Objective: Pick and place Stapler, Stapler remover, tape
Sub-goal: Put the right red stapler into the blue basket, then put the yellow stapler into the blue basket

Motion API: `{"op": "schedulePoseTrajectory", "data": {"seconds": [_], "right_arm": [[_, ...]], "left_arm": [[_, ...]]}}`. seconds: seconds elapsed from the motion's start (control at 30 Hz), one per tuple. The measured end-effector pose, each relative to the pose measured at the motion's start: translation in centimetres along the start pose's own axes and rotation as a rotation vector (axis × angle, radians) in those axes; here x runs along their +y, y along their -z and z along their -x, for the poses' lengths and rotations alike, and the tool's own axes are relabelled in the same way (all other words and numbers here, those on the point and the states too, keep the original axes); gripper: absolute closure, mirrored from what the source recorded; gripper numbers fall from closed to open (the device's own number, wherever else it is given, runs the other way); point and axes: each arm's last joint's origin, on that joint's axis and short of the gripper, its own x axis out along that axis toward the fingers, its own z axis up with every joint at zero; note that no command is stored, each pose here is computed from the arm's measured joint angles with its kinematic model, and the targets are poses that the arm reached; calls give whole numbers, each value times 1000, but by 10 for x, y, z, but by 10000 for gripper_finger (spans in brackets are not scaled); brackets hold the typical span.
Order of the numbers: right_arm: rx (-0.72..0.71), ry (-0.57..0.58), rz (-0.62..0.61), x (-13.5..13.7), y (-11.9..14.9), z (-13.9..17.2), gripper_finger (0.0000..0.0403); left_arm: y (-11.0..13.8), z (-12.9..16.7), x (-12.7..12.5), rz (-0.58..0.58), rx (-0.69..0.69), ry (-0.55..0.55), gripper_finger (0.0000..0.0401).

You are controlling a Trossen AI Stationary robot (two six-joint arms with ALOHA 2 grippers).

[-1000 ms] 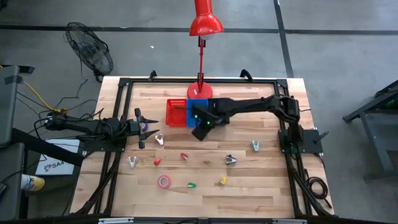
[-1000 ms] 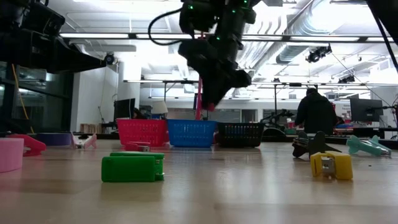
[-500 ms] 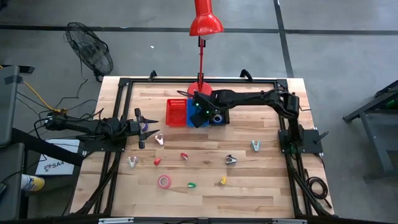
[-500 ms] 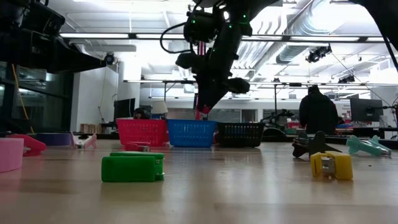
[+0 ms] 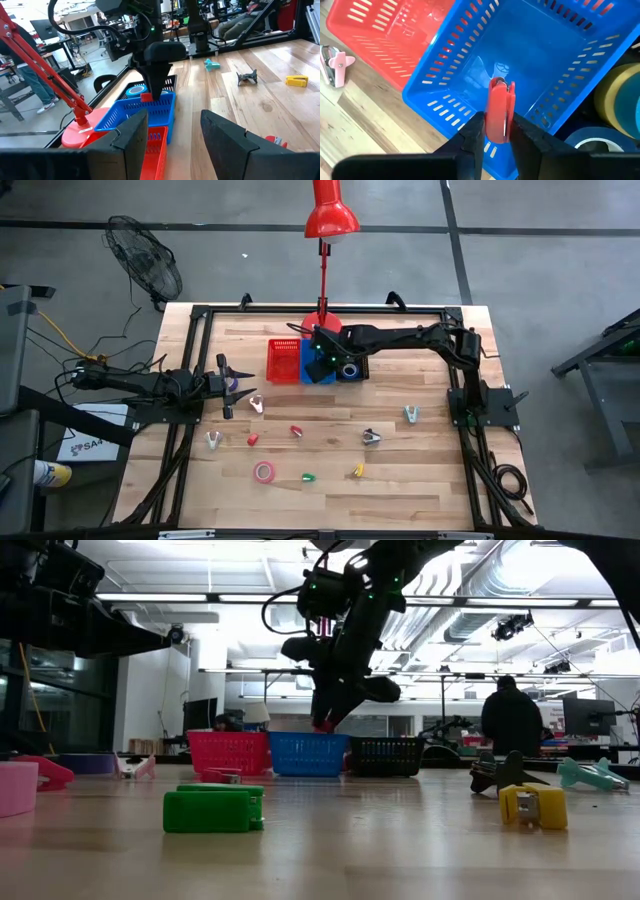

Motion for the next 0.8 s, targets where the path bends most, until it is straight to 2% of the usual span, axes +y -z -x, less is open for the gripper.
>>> {"op": "schedulePoseTrajectory", "data": {"seconds": [0.57, 0.8], "right_arm": [[3, -3, 2, 0, 0, 0, 218], [-10, -31, 27, 9, 5, 12, 206]], "left_arm": [[0, 0, 0, 0, 0, 0, 222], [0, 0, 0, 0, 0, 0, 222]]}}
